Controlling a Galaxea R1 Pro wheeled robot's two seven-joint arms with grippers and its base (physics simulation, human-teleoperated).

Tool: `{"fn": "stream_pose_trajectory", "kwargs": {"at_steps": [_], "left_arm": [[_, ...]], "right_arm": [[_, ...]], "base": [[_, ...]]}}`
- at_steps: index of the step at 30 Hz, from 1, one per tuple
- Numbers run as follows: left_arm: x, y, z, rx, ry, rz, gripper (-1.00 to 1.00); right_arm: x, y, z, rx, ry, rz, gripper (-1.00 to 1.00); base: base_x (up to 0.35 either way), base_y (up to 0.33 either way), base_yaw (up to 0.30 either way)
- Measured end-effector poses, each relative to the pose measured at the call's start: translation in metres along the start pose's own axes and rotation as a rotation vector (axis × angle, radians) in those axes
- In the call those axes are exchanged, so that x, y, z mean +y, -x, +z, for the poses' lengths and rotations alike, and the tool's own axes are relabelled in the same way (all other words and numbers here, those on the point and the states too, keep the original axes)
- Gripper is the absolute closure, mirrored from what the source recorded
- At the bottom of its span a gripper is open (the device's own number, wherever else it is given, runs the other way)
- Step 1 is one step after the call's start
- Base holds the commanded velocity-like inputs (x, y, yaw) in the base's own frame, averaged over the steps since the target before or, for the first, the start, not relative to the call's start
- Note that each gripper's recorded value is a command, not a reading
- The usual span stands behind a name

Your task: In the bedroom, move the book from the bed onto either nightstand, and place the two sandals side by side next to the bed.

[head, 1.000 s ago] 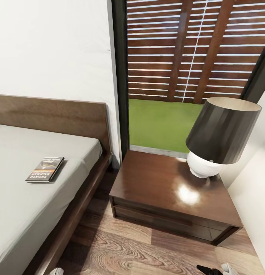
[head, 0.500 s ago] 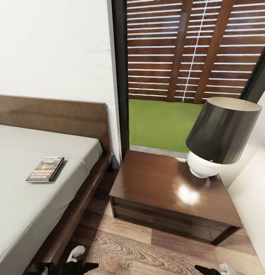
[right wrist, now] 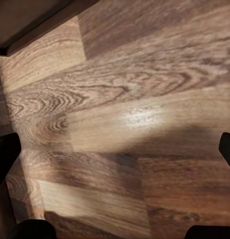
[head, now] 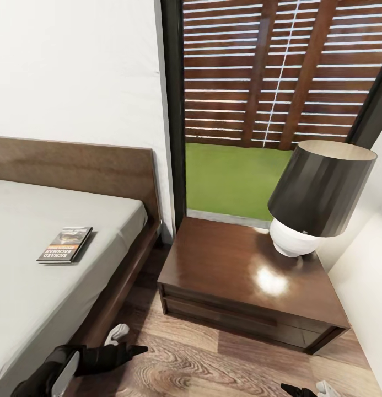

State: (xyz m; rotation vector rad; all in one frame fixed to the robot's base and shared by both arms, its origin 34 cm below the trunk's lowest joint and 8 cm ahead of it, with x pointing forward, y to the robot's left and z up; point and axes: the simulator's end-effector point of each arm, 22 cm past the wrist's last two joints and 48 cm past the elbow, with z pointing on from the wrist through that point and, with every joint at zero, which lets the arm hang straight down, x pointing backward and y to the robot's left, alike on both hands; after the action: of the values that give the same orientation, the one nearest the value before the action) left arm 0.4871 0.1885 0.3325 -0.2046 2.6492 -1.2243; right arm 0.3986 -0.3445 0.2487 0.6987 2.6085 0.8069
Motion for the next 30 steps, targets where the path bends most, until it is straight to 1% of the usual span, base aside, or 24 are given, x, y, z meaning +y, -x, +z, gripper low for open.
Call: {"fn": "stream_pose_trajectory", "kwargs": {"at_steps": [6, 12, 18, 20, 21, 24, 27, 30], "left_arm": [[0.0, 0.018, -0.008, -0.027, 0.03, 0.007, -1.0], [0.001, 0.034, -0.014, -0.056, 0.069, 0.025, -1.0], [-0.006, 0.048, -0.018, -0.081, 0.079, 0.044, -1.0], [-0.014, 0.062, -0.024, -0.105, 0.073, 0.05, -1.0], [-0.014, 0.062, -0.024, -0.105, 0.073, 0.051, -1.0], [-0.027, 0.075, -0.031, -0.124, 0.057, 0.05, -1.0], [-0.046, 0.085, -0.035, -0.128, 0.031, 0.05, -1.0], [-0.069, 0.094, -0.037, -0.13, 0.002, 0.06, -1.0]], "right_arm": [[0.0, 0.001, 0.0, -0.004, -0.002, 0.001, -1.0], [-0.001, 0.001, 0.0, -0.005, -0.005, 0.001, -1.0], [-0.002, 0.001, 0.0, -0.006, -0.008, 0.002, -1.0], [-0.002, 0.002, 0.0, -0.007, -0.009, 0.003, -1.0], [-0.002, 0.002, 0.0, -0.008, -0.009, 0.004, -1.0], [-0.003, 0.002, -0.001, -0.009, -0.01, 0.005, -1.0], [-0.002, 0.002, 0.0, -0.01, -0.009, 0.006, -1.0], [-0.002, 0.002, 0.0, -0.011, -0.009, 0.007, -1.0]], "base": [[0.0, 0.0, 0.0], [0.0, 0.0, 0.0], [0.0, 0.0, 0.0], [0.0, 0.0, 0.0], [0.0, 0.0, 0.0], [0.0, 0.0, 0.0], [0.0, 0.0, 0.0], [0.0, 0.0, 0.0]]}}
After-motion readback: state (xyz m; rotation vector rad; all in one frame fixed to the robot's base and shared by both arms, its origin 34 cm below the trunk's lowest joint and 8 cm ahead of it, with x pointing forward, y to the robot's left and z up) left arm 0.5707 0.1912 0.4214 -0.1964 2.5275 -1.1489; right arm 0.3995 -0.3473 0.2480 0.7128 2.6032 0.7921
